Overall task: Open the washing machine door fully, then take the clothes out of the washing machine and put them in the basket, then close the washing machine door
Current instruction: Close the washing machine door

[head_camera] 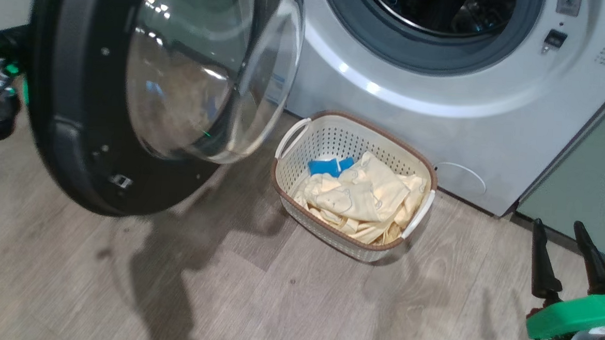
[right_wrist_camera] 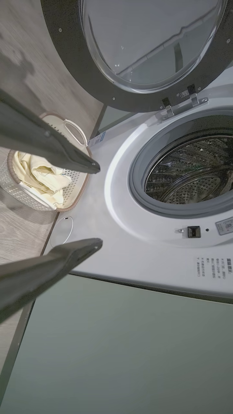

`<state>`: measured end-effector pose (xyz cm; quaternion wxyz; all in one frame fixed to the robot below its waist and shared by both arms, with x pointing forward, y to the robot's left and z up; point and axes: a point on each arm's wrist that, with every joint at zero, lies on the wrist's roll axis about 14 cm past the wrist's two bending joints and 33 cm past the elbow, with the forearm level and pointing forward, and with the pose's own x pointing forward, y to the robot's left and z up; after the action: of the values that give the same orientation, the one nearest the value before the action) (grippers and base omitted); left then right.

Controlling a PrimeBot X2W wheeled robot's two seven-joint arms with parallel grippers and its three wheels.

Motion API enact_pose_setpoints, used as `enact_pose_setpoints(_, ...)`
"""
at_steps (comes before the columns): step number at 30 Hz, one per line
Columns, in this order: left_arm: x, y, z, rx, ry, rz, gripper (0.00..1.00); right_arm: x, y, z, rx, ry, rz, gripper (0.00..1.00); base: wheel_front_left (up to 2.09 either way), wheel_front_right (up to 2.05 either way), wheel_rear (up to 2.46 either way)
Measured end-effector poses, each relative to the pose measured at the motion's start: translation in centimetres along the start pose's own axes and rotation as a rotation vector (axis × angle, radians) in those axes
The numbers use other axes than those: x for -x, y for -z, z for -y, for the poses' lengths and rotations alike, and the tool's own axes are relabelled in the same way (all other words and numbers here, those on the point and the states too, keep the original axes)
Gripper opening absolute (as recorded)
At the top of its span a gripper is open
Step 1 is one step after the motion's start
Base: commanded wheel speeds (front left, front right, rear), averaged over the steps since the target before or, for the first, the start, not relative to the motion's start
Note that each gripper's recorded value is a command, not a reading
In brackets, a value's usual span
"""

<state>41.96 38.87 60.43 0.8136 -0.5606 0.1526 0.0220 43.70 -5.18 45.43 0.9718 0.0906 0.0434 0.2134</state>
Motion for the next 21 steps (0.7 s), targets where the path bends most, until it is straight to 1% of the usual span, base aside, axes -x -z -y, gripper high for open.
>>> enact_pose_setpoints(8, -1.4, 4.1, 3.0, -0.060, 0.077, -0.111, 0.00, 0.9, -1.6, 0.2, 0.012, 0.020, 0.039, 1.00, 0.00, 0.00, 0.00)
enact_pose_setpoints(16, -3.2, 9.0, 4.8, -0.067, 0.155, -0.229, 0.00, 3.3, -2.2, 1.9, 0.014, 0.092, 0.051, 1.00, 0.00, 0.00, 0.00)
enact_pose_setpoints(21, -4.7, 11.5, 6.1, -0.065, 0.207, -0.256, 0.00, 4.5, -2.8, 3.4, 0.018, 0.142, 0.069, 1.00, 0.00, 0.00, 0.00)
